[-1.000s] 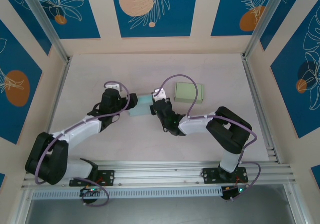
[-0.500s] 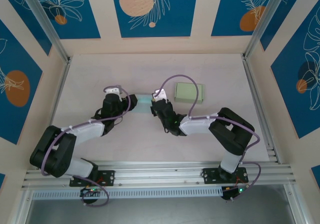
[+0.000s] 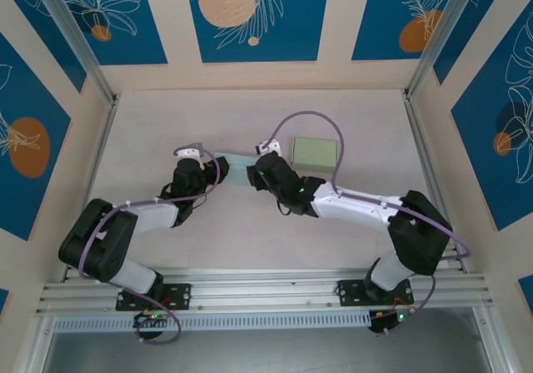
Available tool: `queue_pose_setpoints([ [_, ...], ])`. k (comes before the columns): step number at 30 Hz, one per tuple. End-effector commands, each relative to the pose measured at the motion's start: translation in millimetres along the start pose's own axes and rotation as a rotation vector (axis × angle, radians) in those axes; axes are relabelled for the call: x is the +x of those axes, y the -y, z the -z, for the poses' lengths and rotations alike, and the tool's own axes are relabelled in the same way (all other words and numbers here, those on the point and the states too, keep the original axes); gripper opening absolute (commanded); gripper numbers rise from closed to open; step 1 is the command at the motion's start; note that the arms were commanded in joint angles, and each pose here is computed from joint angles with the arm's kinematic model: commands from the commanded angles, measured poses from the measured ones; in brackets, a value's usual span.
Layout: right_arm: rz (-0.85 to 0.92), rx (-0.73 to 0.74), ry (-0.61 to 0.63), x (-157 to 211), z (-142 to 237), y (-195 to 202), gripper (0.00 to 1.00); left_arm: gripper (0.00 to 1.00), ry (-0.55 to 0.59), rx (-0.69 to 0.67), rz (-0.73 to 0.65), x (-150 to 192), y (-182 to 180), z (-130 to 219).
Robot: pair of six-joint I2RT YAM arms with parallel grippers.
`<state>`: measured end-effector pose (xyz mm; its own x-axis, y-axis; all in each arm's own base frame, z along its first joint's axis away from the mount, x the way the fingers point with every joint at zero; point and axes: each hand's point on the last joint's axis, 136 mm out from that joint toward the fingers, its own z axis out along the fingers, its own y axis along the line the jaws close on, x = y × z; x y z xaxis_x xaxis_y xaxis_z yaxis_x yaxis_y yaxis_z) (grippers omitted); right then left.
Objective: Fold the paper box
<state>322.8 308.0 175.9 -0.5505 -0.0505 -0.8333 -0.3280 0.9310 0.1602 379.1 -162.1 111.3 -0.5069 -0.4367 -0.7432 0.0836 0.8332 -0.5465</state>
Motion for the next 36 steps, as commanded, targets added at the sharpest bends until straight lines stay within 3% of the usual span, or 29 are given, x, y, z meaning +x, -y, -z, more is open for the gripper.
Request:
queue_pose_setpoints([
  [1,-0.153,-0.010,-0.094,-1.6,11.3,10.9,0.52,0.56,-0.157,-0.153,-0.020,50.2,-43.9,2.6],
  [9,-0.379,-0.187,-0.217,-2.3,-17.9,16.9,0.54,0.52,-0.167,-0.169,-0.015,55.6,-48.0,1.9],
  [19,-0.490,-0.259,-0.356,25.5,-65.3,22.2,0.54,0.50,-0.172,-0.183,-0.017,58.3,-50.8,2.8],
  [31,-0.544,-0.195,-0.442,79.8,-80.4,51.3,0.32,0.46,-0.203,-0.157,-0.033,53.4,-41.2,5.0],
  [36,-0.548,-0.171,-0.456,88.9,-82.1,60.4,0.30,0.65,-0.225,-0.059,-0.008,28.4,-27.4,11.5],
])
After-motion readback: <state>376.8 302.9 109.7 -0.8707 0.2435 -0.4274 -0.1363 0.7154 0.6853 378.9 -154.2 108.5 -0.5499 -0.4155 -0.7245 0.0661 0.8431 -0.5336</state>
